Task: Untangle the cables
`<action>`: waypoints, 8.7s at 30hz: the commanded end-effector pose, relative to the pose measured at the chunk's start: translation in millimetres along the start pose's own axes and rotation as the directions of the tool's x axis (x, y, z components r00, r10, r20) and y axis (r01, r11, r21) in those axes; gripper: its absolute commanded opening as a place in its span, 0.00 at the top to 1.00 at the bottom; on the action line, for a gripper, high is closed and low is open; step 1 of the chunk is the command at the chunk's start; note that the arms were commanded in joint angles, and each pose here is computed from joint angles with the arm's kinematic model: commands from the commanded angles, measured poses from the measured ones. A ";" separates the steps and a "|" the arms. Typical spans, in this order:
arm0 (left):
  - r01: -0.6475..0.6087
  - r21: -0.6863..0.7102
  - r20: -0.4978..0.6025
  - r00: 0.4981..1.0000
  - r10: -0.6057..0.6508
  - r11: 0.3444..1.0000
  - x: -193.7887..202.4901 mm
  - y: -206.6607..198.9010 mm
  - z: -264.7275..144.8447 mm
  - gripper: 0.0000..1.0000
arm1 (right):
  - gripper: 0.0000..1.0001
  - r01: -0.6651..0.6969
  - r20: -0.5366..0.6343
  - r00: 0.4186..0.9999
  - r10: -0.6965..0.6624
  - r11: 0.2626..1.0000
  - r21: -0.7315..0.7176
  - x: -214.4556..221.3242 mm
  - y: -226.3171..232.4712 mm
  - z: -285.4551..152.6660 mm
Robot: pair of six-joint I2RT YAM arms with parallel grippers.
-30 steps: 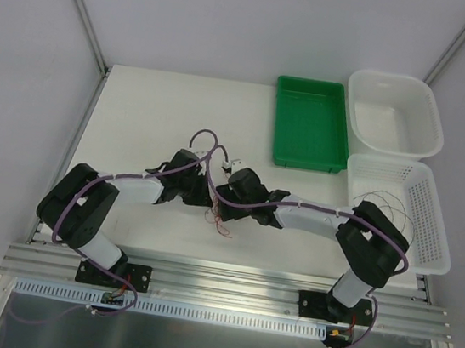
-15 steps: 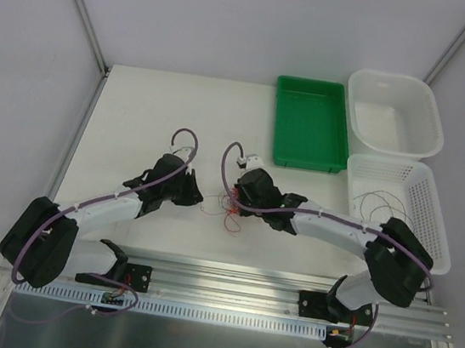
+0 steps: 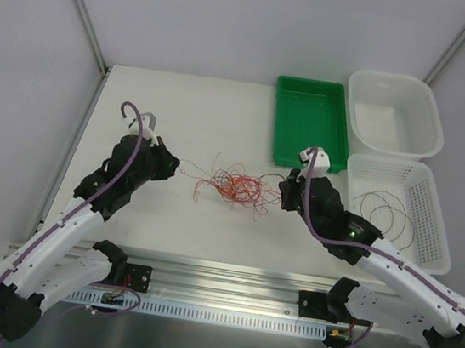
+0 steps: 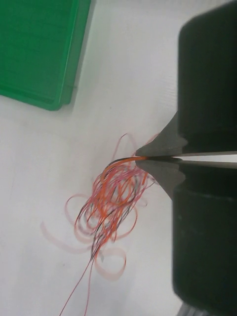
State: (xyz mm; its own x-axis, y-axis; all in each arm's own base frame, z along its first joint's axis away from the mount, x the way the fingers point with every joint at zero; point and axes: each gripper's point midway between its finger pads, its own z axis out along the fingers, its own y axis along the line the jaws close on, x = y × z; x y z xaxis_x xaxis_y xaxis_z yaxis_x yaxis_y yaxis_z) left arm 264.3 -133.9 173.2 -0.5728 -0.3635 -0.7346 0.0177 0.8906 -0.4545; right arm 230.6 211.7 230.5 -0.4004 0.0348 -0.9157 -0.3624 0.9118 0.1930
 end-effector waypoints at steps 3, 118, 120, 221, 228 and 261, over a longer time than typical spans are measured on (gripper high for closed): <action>-0.076 0.096 0.149 0.987 0.062 0.992 -80.2 -46.0 -55.1 1.00 | 0.99 0.073 -0.188 0.981 -0.049 0.990 0.124 55.9 -23.3 24.5; -0.026 0.312 -0.227 0.969 0.101 0.950 22.9 -33.8 -40.4 0.08 | 0.41 0.018 -0.217 0.974 -0.071 0.971 -0.239 -22.2 73.6 13.5; -0.002 0.309 -0.245 0.966 0.082 0.951 31.9 -33.2 -39.0 0.08 | 0.40 0.034 -0.250 0.965 -0.083 0.981 -0.193 -3.5 59.9 14.6; -0.341 0.434 -0.030 0.920 0.392 0.834 -49.4 -137.6 -70.9 1.00 | 0.44 -0.194 -0.144 0.980 0.135 0.797 -0.572 52.2 163.2 114.3; -0.343 0.420 0.012 0.928 0.373 0.840 -55.9 -133.5 -81.1 1.00 | 0.99 -0.176 -0.128 0.984 0.128 0.834 -0.523 50.3 145.2 116.5; -0.356 -0.332 -0.309 0.916 0.256 0.874 -17.0 70.9 -6.8 0.92 | 0.99 -0.003 0.183 0.982 0.052 0.966 -0.258 -104.2 9.8 -82.9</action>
State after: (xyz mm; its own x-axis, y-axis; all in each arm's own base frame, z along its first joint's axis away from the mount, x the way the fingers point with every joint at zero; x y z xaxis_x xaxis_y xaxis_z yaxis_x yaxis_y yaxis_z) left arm 273.9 -75.2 170.5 -0.7328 -0.0464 -0.6789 -0.0306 0.9989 -0.0352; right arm 219.3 196.2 299.6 -0.3573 0.1141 -0.9270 -0.4971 0.8170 0.2922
